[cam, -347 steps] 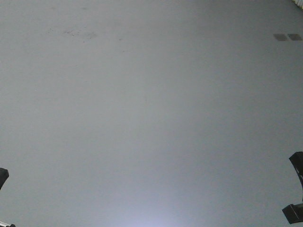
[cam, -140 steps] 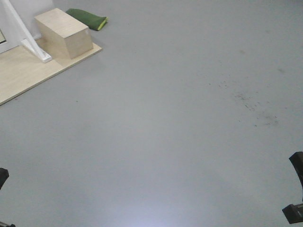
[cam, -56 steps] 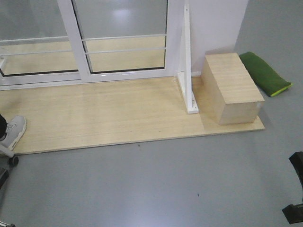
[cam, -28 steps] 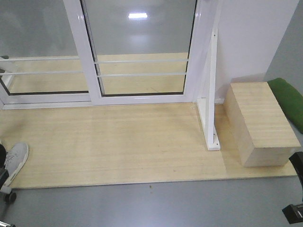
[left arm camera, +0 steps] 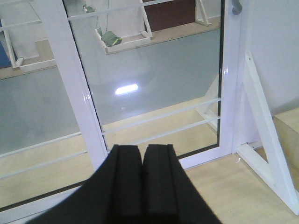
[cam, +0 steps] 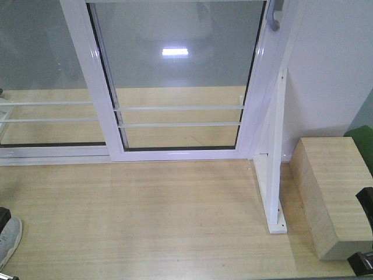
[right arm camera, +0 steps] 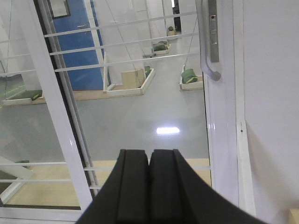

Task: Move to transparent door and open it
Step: 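Drive toward the white-framed glass sliding door on the wooden platform, then approach the door and stop facing its silver handle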

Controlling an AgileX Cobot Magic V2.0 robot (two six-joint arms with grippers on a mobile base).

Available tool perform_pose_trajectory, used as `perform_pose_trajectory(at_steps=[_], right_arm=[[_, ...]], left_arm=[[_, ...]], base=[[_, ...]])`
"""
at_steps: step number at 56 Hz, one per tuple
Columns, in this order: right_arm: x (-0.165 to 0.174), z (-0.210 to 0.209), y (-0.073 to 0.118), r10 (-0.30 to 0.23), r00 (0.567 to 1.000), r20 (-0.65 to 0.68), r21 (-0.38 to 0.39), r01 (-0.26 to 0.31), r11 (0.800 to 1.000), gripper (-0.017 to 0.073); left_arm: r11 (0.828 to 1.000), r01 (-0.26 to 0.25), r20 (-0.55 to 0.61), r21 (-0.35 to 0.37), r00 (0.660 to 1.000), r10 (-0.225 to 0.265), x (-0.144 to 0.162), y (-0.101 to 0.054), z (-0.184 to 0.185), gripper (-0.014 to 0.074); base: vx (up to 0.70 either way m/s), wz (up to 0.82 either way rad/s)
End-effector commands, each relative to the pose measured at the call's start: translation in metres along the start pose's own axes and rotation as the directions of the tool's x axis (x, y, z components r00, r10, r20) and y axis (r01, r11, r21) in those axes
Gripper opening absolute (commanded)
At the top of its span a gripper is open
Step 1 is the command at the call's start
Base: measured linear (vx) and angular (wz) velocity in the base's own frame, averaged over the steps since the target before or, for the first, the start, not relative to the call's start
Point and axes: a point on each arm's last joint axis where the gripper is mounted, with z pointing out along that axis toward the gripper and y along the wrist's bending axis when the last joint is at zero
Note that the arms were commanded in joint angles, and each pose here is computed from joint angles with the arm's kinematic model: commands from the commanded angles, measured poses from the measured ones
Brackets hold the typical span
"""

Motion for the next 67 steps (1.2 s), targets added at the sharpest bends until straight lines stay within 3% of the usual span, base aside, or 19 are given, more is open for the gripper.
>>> perform_pose_trajectory(at_steps=[1, 33, 67], right_arm=[[-0.0071, -0.0014, 0.0016, -0.015, 0.996, 0.091, -0.017, 0.016, 1.0, -0.0001], [-0.0071, -0.0014, 0.0016, -0.015, 0.996, 0.091, -0.017, 0.016, 1.0, -0.0001], [-0.0071, -0.0014, 0.0016, -0.015, 0.996, 0.091, -0.017, 0.016, 1.0, -0.0001]], left_arm=[[0.999, 0.016, 0.111, -0.03, 0.994, -0.012, -0.014, 0.0033, -0.0033, 0.0003], [0.999, 0.016, 0.111, -0.03, 0.994, -0.012, -0.014, 0.0033, -0.0033, 0.0003], [0.999, 0.016, 0.111, -0.03, 0.994, -0.012, -0.014, 0.0033, -0.0033, 0.0003]], base=[[0.44, 0.06], [0.32, 0.02], [0.11, -0.02]])
